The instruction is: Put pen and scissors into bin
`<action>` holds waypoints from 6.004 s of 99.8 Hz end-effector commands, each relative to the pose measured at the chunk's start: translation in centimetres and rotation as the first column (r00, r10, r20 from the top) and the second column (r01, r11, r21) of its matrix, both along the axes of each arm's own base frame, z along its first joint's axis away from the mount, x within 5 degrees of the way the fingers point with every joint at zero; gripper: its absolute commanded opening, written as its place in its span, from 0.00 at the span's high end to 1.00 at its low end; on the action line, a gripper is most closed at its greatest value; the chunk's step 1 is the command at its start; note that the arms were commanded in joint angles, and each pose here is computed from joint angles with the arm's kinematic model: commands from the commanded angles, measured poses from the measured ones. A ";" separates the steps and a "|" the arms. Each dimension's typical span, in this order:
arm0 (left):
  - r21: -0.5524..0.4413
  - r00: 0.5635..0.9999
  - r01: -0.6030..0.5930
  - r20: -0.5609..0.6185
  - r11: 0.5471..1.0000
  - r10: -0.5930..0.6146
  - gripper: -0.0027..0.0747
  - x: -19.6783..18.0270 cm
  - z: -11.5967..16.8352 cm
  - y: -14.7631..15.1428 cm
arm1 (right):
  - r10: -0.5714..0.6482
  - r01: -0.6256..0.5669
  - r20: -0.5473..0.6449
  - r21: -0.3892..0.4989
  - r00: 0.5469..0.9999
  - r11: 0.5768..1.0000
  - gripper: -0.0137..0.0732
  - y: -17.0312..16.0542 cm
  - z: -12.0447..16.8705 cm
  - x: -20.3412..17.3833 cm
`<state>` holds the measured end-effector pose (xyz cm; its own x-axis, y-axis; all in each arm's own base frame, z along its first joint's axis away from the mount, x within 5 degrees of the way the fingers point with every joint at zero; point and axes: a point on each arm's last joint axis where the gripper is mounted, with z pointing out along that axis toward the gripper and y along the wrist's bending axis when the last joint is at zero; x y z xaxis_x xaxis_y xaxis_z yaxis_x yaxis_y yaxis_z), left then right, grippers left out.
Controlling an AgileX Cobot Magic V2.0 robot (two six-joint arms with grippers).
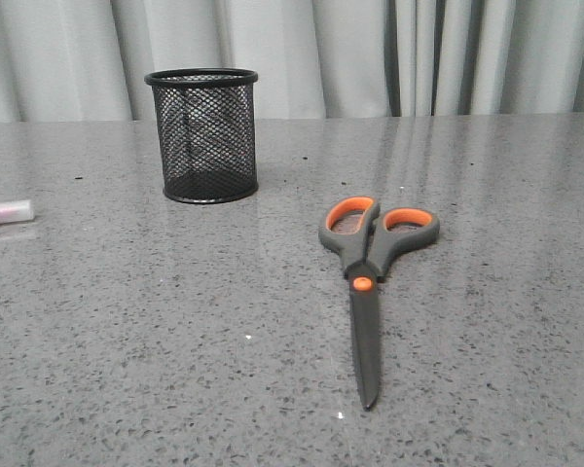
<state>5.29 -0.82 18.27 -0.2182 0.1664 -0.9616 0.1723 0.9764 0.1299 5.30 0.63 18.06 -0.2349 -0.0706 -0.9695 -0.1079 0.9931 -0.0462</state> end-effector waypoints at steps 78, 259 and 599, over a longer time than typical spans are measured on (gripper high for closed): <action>-0.027 0.999 -0.006 0.035 1.000 0.007 0.99 0.0 -0.8 0.0 | -0.006 0.006 0.040 -0.003 0.999 1.000 0.92 -0.1 -0.1 0.0; -0.087 0.914 0.122 -0.377 0.989 -0.146 0.64 5.9 18.3 -2.3 | 0.136 -0.236 0.236 0.474 0.962 0.848 0.43 2.1 9.6 -2.0; -0.192 0.458 0.887 0.264 0.420 -0.849 0.99 29.8 16.2 -13.4 | 0.247 -0.308 0.187 0.490 0.951 0.816 0.43 3.1 9.9 -2.7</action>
<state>35.79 -14.09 31.84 -0.0704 0.0067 -0.9975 0.9417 0.3302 -0.0643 2.64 3.85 26.38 -0.2200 0.3573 -0.9077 -0.4064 0.8123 0.4182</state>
